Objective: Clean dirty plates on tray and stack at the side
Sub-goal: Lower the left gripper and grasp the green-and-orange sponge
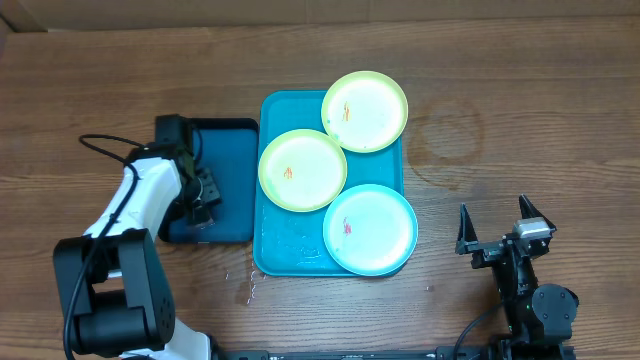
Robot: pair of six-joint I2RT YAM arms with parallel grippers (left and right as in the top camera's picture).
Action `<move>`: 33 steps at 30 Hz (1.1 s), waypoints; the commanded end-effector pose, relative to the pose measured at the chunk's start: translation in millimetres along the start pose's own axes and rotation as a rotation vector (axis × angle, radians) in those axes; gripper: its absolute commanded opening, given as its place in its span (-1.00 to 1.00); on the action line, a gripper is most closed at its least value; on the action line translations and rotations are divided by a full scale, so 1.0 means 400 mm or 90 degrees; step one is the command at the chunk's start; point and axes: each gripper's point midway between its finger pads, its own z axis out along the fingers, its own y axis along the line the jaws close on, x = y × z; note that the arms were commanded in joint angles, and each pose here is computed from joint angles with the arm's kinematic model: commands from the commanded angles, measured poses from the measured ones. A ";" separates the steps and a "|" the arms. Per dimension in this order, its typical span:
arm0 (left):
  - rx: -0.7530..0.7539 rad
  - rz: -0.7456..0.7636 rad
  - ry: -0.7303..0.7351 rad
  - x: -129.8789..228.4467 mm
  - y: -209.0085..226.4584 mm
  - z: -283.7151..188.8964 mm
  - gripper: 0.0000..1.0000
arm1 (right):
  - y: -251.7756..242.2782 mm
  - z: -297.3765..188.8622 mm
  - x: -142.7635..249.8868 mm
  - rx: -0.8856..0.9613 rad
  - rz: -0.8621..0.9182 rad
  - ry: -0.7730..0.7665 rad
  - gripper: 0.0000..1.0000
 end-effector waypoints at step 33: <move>0.007 -0.001 0.047 0.069 0.019 0.053 -0.92 | -0.004 0.002 0.009 0.006 0.002 0.003 0.99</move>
